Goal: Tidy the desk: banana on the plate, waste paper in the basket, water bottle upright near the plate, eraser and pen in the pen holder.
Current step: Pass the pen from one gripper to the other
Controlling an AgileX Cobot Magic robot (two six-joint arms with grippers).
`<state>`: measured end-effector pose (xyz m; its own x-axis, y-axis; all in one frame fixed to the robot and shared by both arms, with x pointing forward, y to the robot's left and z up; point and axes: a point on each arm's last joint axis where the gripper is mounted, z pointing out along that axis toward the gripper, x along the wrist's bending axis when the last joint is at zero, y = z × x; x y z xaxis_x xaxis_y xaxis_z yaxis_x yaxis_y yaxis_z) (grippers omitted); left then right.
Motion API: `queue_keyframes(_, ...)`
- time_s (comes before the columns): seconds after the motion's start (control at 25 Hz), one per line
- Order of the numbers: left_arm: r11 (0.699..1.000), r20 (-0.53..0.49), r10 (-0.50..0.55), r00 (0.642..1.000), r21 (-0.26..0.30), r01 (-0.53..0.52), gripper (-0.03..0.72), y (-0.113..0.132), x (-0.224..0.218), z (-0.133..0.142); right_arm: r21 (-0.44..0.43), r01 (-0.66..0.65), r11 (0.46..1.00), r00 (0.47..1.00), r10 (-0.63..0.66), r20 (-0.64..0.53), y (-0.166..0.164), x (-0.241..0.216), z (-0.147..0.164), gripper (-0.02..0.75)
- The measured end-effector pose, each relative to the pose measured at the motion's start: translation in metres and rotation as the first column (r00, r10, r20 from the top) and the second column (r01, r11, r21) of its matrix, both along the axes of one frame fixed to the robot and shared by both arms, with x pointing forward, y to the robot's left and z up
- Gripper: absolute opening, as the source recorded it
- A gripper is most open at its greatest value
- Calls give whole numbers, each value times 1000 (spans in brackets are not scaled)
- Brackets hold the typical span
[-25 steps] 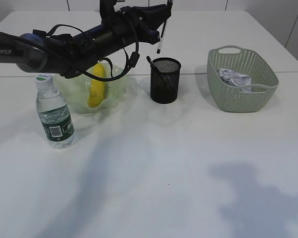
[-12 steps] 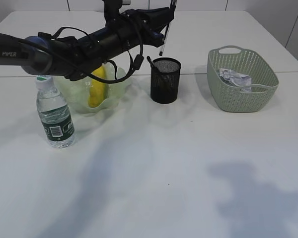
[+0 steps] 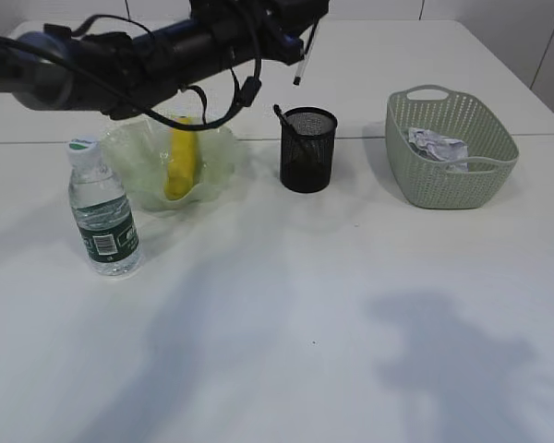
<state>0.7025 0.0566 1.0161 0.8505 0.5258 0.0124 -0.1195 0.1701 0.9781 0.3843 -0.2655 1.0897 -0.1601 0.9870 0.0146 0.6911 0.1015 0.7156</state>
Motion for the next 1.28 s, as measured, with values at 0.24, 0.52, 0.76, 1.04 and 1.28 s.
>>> queue_keyframes(0.24,999,-23,22,1000,28,-21,25,15,-25,22,4,-9,1000,999,9,36,1,2,11,281)
queue_keyframes(0.52,993,-43,85,995,90,-81,24,38,-72,43,64,-94,993,994,90,70,10,2,15,281)
queue_keyframes(0.76,989,-42,126,991,79,-122,23,61,-122,67,162,-253,954,960,226,166,26,2,24,281)
queue_keyframes(1.04,986,-26,167,986,33,-166,22,83,-178,82,214,-429,878,888,368,275,43,5,32,281)
queue_keyframes(1.28,991,-23,137,990,-8,-137,22,84,-216,87,226,-586,778,781,468,414,61,22,36,305)
